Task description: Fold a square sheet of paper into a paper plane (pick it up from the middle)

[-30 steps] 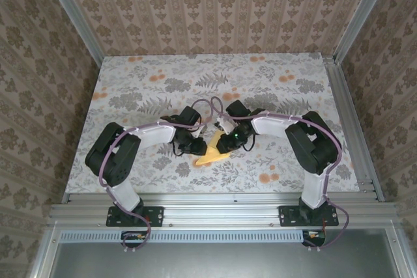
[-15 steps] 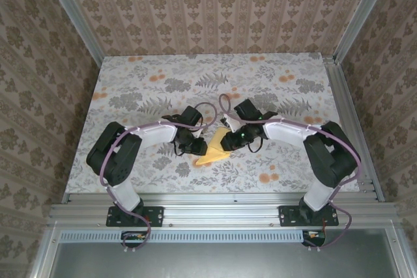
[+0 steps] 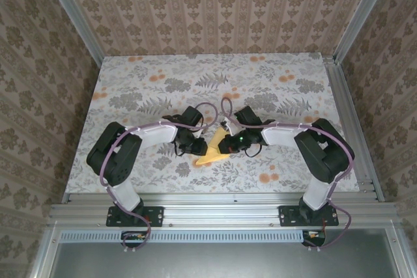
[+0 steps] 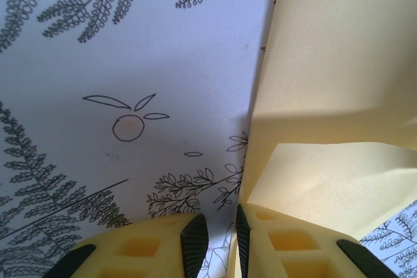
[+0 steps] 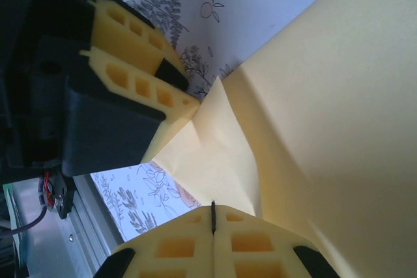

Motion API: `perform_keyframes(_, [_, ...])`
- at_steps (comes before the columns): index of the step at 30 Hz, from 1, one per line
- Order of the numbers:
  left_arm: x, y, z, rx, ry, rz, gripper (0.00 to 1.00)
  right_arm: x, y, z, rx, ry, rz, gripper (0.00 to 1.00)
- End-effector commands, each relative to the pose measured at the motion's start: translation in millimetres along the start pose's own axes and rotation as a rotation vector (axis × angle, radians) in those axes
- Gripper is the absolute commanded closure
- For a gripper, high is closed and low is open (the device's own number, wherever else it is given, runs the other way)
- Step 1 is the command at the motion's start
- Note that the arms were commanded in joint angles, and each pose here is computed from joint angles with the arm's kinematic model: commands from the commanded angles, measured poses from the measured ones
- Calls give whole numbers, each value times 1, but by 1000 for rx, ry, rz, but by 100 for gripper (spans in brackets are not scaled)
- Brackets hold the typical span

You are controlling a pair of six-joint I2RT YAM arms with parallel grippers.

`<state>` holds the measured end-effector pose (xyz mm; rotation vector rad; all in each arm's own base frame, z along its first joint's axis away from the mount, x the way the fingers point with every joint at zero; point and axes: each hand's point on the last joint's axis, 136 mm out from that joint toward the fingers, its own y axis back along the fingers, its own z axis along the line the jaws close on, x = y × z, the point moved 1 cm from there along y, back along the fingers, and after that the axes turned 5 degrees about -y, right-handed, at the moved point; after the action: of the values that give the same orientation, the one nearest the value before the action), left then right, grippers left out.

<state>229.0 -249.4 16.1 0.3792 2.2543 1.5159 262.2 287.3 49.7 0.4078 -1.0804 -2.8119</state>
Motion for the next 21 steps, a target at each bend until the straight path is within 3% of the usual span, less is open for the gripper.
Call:
perform_keyframes(1, [45,-56,4,-2,-44,157,73,2,-6,1,-25,-8,14,94])
perform_keyframes(21, [40,-54,-2,16,-46,143,73,10,-26,-27,50,-14,66,94])
